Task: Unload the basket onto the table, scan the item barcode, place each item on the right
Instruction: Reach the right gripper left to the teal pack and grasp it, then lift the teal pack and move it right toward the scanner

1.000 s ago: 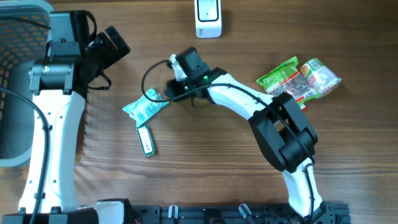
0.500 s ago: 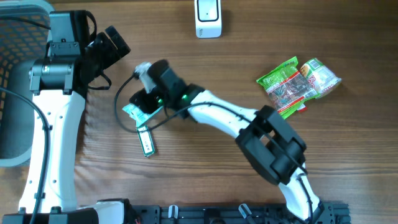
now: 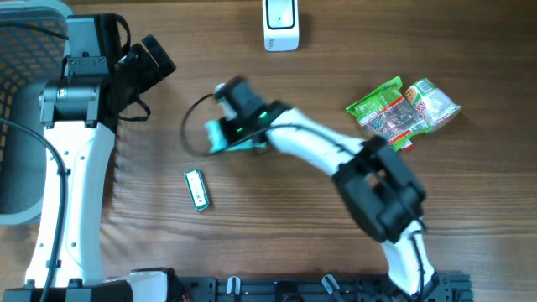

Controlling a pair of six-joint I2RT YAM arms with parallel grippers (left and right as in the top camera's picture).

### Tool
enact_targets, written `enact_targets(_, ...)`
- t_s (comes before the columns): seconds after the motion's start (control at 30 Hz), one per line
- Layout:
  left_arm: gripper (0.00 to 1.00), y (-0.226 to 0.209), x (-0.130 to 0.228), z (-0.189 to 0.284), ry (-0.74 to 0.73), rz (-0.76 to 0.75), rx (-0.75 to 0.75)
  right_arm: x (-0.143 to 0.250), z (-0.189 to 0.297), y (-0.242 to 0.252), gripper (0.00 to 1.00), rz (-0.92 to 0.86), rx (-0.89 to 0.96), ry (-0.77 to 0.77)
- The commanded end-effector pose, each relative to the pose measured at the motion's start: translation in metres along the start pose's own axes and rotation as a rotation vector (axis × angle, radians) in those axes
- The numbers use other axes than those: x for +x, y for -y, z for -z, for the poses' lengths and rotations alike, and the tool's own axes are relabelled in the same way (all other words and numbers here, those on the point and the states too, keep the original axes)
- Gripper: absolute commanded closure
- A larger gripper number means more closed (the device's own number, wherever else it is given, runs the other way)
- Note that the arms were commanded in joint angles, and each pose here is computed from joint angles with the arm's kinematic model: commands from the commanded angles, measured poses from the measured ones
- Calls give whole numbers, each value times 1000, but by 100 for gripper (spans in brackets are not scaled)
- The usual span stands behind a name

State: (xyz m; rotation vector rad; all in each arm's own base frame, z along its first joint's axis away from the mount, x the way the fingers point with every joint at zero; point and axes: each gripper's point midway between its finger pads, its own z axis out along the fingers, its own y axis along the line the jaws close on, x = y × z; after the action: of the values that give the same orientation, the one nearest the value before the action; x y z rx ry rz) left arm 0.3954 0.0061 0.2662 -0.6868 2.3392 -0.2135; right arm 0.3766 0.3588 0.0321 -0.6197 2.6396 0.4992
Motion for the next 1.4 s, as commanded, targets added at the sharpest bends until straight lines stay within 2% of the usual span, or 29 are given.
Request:
enact_targets(0.0,0,3,-8,10,30,-14,19,-1,42,55,71,-89,124,-25)
enact_targets(0.17,0,3,-8,10,30,-14,19,34,65,74,69,-115,169,-178)
enact_targets(0.33,0,3,-8,10,30,-14,19,19,108,63,59,-38,150,-112)
enact_targets(0.37,0,3,-8,10,30,-14,19,15,116,61,51,-19,145,-94)
enact_targets(0.43,0,3,-8,10,30,-14,19,8,131,57,19,31,138,-54)
enact_targets(0.53,0,3,-8,10,30,-14,19,6,136,56,8,126,134,-50)
enact_targets(0.7,0,3,-8,10,30,-14,19,8,118,68,10,134,141,-74)
enact_targets(0.77,0,3,-8,10,30,-14,19,6,106,70,18,160,115,-78)
enact_targets(0.83,0,3,-8,10,30,-14,19,3,92,74,35,168,89,-73)
enact_targets(0.87,0,3,-8,10,30,-14,19,2,85,78,39,160,90,-71)
enact_targets(1.07,0,3,-8,10,30,-14,19,9,49,68,38,176,-102,-93)
enact_targets(1.3,0,3,-8,10,30,-14,19,44,4,81,43,140,-104,-216)
enact_targets(1.37,0,3,-8,10,30,-14,19,54,-4,85,59,132,-104,-246)
